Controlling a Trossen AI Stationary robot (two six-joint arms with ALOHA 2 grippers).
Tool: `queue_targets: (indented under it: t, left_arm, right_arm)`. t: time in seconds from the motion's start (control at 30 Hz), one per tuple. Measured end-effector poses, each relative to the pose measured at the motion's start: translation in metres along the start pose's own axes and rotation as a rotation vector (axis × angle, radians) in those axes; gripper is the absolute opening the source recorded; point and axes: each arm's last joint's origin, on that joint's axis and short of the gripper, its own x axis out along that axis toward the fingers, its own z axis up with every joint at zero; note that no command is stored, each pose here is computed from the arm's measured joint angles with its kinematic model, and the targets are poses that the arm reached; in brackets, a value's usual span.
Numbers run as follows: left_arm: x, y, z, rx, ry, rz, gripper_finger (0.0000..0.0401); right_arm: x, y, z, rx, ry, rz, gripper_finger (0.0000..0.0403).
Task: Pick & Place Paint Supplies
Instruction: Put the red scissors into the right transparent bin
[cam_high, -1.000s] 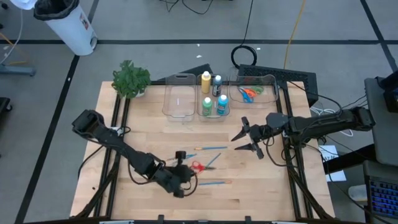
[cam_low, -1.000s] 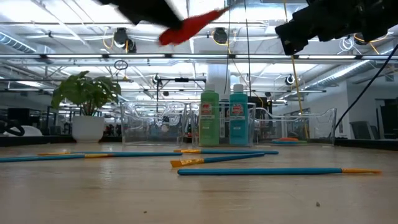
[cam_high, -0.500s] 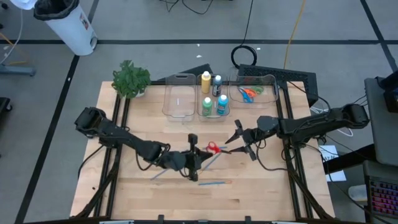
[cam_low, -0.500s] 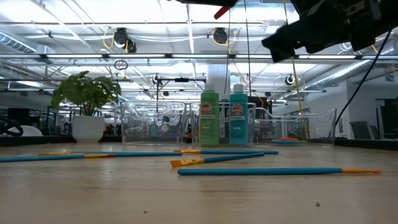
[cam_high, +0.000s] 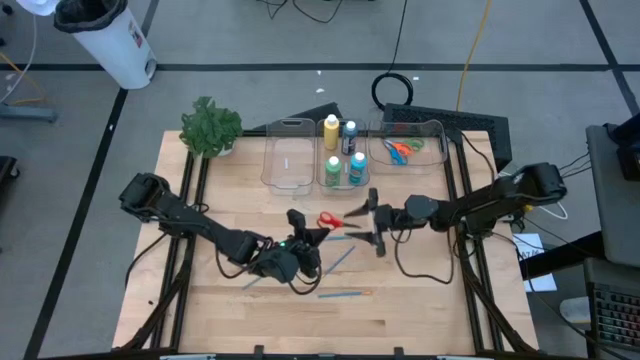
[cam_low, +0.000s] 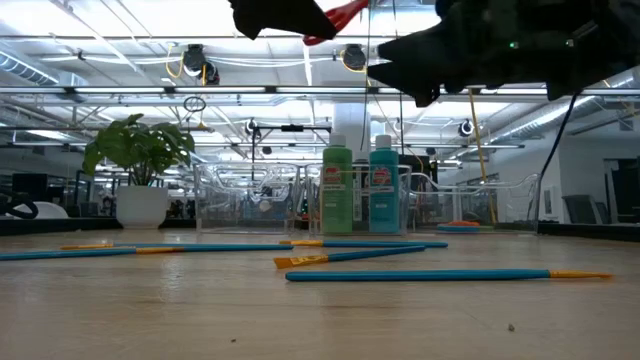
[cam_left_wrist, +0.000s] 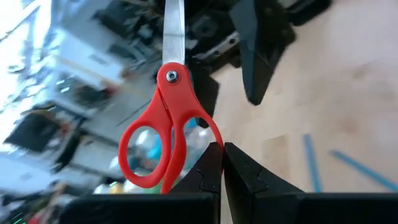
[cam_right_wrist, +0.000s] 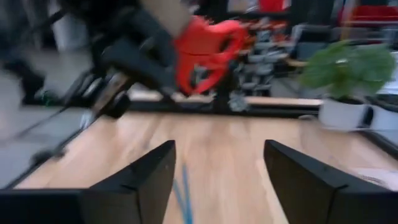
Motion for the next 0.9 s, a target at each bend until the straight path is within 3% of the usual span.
queue_targets:
  t: [0.33,0.73,0.9]
  left_arm:
    - [0.005,0.003,-0.007,0.011,0.06,0.032,0.0006]
    - [0.022,0.0,-0.019,-0.01,0.118,0.021,0.0007]
    - [0.029,-0.002,-0.023,-0.004,0.133,0.021,0.0004]
  right_arm:
    - [0.011,-0.008,-0.007,0.179,-0.182,-0.043,0.0305]
    - [0.024,-0.003,0.008,0.226,-0.247,-0.058,0.0308]
    - [0.034,-0.003,0.008,0.224,-0.165,-0.075,0.0292]
